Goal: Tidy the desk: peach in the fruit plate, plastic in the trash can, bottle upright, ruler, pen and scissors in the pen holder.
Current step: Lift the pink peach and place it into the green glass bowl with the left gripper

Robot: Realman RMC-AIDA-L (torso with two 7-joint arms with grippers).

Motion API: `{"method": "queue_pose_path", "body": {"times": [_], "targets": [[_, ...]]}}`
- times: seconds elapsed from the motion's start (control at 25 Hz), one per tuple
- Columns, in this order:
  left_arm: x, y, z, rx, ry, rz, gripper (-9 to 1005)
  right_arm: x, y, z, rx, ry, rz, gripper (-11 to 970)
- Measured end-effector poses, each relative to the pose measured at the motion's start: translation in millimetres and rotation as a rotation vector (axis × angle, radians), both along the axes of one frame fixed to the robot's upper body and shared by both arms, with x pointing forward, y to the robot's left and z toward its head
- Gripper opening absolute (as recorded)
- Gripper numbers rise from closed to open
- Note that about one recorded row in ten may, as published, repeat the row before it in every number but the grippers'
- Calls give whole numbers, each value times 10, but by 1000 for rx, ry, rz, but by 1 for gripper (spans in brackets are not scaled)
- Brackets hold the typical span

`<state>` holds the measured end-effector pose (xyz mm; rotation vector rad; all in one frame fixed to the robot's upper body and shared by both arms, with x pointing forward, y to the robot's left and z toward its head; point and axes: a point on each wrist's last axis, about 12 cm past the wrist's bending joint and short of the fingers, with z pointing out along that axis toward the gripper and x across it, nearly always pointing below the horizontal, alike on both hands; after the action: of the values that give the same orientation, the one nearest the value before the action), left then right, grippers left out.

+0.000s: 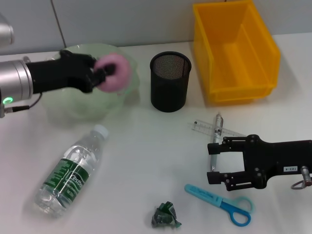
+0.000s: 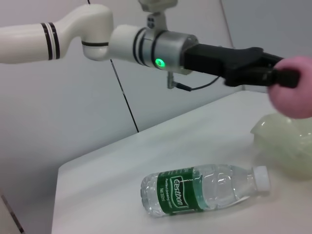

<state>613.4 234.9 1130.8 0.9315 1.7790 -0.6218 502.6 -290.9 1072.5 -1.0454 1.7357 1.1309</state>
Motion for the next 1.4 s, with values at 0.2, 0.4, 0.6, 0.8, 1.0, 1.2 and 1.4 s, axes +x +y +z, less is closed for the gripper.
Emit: {"method": "queue_pose_path", "body": {"times": [0.2, 0.4, 0.6, 0.8, 1.0, 1.2, 1.4], "targets": [[153, 75, -199, 17, 5, 191, 201, -2, 5, -2, 1, 0, 1, 771], [228, 103, -305, 47, 19, 281, 181, 0, 10, 1, 3, 0, 3, 771], [243, 125, -342, 46, 28, 318, 161, 5, 12, 5, 4, -1, 3, 771], [247, 116, -340, 48, 27, 316, 299, 12, 16, 10, 4, -2, 3, 771], [245, 91, -344, 55, 27, 305, 472, 11, 20, 9, 6, -2, 3, 770], [245, 73, -340, 54, 28, 295, 620, 6, 13, 10, 11, 1, -2, 770], [247, 66, -336, 54, 27, 292, 757, -1, 1, 10, 16, 6, -10, 770]]}}
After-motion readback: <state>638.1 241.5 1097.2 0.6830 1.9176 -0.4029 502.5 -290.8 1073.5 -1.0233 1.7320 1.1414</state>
